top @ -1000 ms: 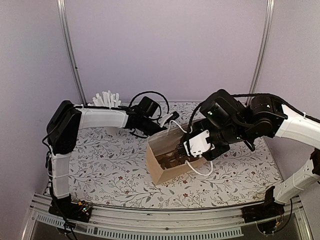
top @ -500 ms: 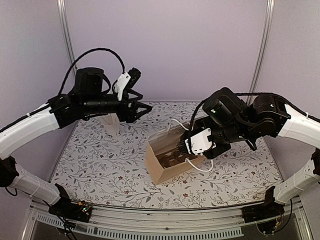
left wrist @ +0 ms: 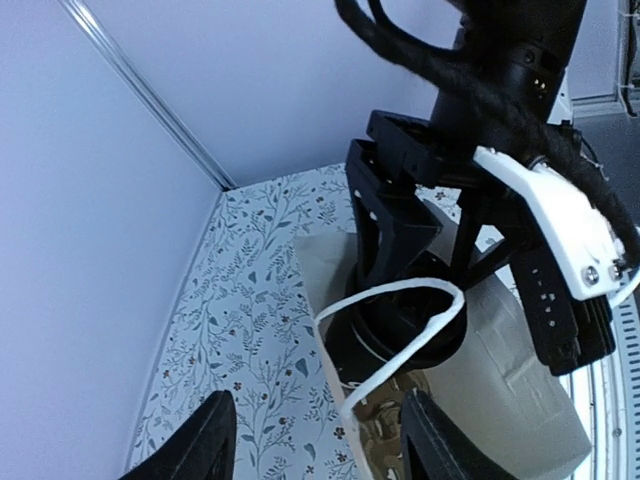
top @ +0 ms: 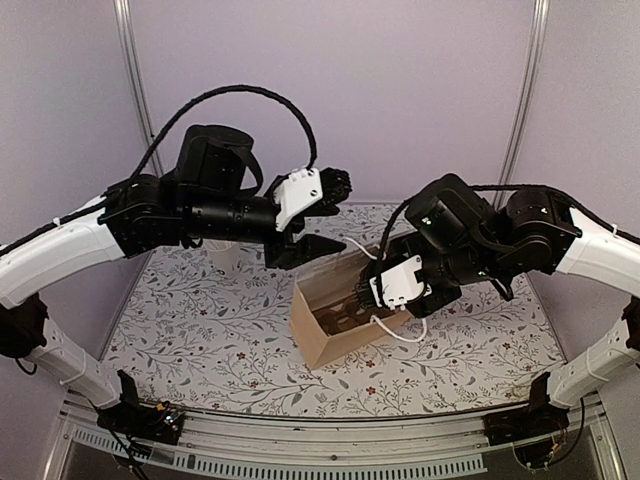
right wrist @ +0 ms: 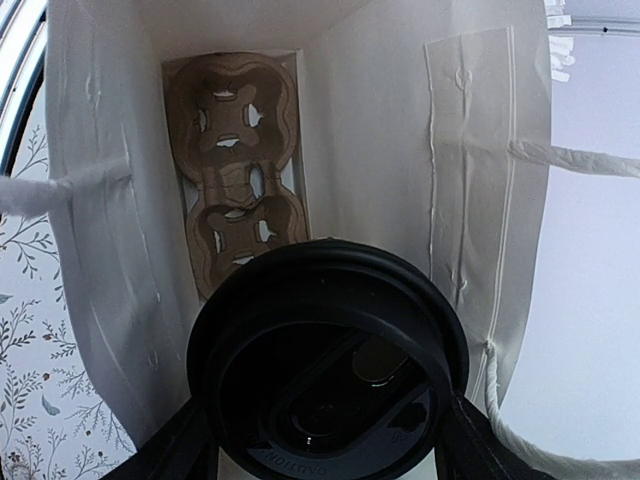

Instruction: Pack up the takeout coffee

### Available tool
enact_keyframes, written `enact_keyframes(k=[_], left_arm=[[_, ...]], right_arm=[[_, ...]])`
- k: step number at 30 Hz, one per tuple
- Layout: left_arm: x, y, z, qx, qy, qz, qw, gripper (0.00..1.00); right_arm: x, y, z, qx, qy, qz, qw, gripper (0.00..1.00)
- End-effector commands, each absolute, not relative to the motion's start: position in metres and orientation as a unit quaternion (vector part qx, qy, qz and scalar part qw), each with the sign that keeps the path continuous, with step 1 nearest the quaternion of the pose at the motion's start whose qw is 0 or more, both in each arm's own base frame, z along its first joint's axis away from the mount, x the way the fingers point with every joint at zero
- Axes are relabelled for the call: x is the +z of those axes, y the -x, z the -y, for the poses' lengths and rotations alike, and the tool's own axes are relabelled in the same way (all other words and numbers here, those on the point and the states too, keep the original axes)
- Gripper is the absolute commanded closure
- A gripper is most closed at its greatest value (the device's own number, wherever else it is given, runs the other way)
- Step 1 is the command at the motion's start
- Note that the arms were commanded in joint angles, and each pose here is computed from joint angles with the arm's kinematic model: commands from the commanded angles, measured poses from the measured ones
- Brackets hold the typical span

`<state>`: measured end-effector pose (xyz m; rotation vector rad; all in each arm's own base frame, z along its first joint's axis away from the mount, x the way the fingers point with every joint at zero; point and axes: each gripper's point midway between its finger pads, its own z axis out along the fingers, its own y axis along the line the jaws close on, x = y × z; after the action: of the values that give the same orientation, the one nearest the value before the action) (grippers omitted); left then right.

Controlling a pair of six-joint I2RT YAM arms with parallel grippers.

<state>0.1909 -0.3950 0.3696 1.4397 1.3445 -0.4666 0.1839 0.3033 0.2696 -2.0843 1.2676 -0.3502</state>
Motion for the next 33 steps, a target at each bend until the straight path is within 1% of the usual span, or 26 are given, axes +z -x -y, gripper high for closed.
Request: enact_keyframes(k=[1, 5, 7, 8, 11, 13, 18, 22, 29, 33], left_arm=[[0.355, -0.181, 0.406, -0.166, -0.651, -0.543, 0.504, 0.44], [0.359, -0.179, 0.415, -0.183, -0.651, -0.532, 0.510, 0.51], [0.361, -0.175, 0.421, -0.202, -0.650, -0.525, 0.511, 0.58], [0.360, -0.174, 0.424, -0.209, -0.650, -0.524, 0.509, 0.63], [0.357, -0.177, 0.432, -0.219, -0.640, -0.535, 0.506, 0.89], [0.354, -0.181, 0.437, -0.225, -0.630, -0.546, 0.504, 1.00], [0.350, -0.194, 0.443, -0.252, -0.575, -0.593, 0.504, 1.00], [0.347, -0.211, 0.439, -0.254, -0.522, -0.629, 0.517, 1.00], [0.362, -0.223, 0.436, -0.310, -0.454, -0.648, 0.526, 1.00], [0.360, -0.216, 0.440, -0.337, -0.456, -0.643, 0.514, 1.00]], right_arm=[[0.281, -0.184, -0.308, -0.129, 0.788, -0.491, 0.349, 0.67], [0.279, -0.183, -0.307, -0.127, 0.788, -0.493, 0.345, 0.67], [0.278, -0.183, -0.307, -0.126, 0.790, -0.493, 0.343, 0.67], [0.277, -0.182, -0.307, -0.125, 0.791, -0.492, 0.342, 0.67], [0.274, -0.181, -0.306, -0.123, 0.793, -0.491, 0.338, 0.67], [0.272, -0.180, -0.304, -0.123, 0.796, -0.489, 0.333, 0.67], [0.267, -0.173, -0.297, -0.118, 0.808, -0.486, 0.313, 0.67], [0.261, -0.165, -0.290, -0.114, 0.817, -0.482, 0.296, 0.67], [0.251, -0.160, -0.290, -0.114, 0.829, -0.467, 0.285, 0.66], [0.250, -0.158, -0.295, -0.107, 0.832, -0.461, 0.290, 0.66]])
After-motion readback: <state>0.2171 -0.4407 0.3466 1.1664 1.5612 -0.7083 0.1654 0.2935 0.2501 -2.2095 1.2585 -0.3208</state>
